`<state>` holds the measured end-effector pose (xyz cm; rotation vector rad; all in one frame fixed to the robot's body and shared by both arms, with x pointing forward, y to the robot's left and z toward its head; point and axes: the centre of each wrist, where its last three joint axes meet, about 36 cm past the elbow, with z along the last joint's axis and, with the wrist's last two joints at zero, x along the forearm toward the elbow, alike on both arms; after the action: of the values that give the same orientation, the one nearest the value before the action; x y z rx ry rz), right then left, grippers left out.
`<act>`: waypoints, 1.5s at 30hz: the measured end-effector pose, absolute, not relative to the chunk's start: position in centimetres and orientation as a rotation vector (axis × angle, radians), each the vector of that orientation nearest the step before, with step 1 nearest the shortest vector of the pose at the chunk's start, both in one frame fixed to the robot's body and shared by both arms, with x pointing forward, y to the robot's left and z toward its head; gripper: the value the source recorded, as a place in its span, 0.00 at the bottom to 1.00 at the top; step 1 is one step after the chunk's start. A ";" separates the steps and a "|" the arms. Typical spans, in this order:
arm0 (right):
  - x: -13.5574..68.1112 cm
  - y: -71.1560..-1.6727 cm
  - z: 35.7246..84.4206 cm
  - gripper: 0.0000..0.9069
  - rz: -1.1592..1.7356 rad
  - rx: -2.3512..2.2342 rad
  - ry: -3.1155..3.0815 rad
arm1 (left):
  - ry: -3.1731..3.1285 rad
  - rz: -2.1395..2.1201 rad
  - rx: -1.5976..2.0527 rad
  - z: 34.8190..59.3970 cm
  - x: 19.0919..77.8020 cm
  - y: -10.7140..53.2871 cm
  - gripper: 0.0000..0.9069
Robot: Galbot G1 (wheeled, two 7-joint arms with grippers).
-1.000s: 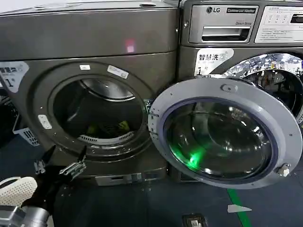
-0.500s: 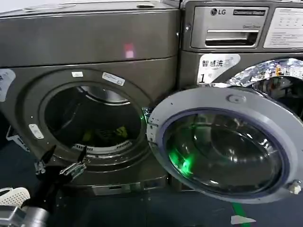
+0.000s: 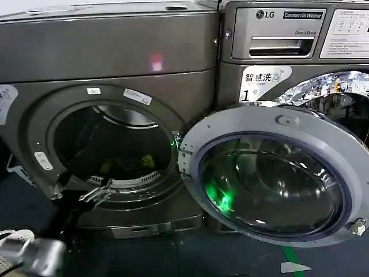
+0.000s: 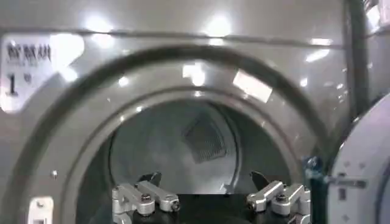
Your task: Grasp the clothes from the dryer.
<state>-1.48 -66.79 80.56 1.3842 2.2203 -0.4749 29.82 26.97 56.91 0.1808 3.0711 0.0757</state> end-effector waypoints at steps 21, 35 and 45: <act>-2.9 -67.1 80.5 1.00 -0.488 1.427 2.189 | 3.205 0.353 0.359 51.7 55.2 29.2 1.00; -3.7 -67.6 79.0 1.00 -0.459 1.451 2.181 | 3.176 1.146 0.983 51.2 68.9 30.1 1.00; -4.1 -68.0 78.5 1.00 -0.457 1.465 2.177 | 2.931 1.810 1.336 53.5 75.8 29.9 1.00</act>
<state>-4.08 -67.95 78.49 1.4646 2.1766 -0.4573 75.79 29.90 53.49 1.3362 2.9313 1.8095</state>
